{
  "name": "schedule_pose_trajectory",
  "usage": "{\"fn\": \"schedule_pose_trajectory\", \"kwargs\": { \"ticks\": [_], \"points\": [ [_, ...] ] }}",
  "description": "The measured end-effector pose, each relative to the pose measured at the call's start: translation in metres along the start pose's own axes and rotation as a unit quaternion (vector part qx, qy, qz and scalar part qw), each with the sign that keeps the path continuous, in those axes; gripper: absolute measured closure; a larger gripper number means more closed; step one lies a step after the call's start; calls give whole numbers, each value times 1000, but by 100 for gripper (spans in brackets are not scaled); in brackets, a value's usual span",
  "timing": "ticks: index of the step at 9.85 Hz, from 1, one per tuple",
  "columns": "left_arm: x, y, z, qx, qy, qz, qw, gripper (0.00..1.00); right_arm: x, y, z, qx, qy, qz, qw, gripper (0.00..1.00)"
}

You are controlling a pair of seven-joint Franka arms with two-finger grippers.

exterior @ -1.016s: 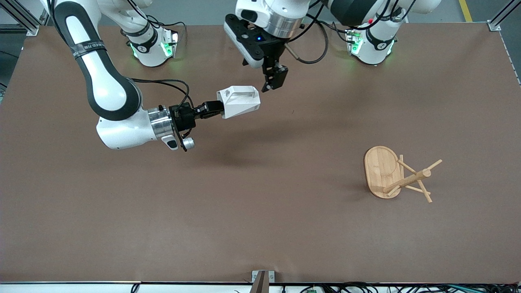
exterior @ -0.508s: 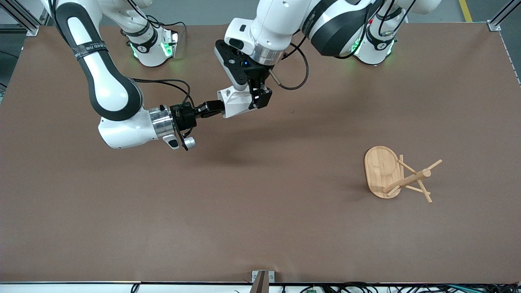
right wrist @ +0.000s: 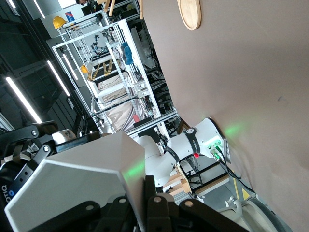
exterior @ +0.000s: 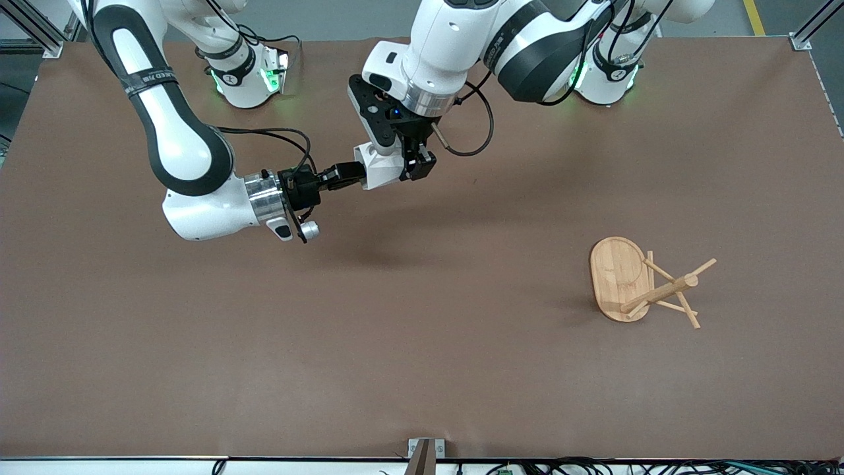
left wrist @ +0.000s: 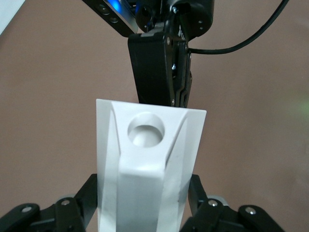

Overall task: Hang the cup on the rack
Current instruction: 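Grasp the cup with the left gripper beside the right gripper, then carry the cup with the left gripper while the right gripper withdraws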

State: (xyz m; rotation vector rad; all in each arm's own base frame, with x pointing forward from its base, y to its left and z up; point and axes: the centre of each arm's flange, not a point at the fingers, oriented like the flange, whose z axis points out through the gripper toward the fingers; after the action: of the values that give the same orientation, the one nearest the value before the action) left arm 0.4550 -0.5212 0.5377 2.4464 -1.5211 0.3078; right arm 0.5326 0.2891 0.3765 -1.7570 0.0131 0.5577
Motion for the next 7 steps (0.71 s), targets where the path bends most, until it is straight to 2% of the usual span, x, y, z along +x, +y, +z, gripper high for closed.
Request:
{"fn": "schedule_pose_trajectory", "kwargs": {
  "ticks": [3,4,6,7],
  "points": [
    [0,-1,-1,0,-1,0,1000,23,0,-1,1,1,1,0,1000,92],
    [-2,-5,-1,0,-5,-2,1000,23,0,-2,0,2,1,-1,1000,85],
    [-12,-26,-3,1,-24,-19,1000,23,-2,-9,-19,0,15,-4,1000,55],
    [-18,-39,-4,2,-33,-28,999,23,-3,-11,-42,-21,28,-1,999,41]
  ]
}}
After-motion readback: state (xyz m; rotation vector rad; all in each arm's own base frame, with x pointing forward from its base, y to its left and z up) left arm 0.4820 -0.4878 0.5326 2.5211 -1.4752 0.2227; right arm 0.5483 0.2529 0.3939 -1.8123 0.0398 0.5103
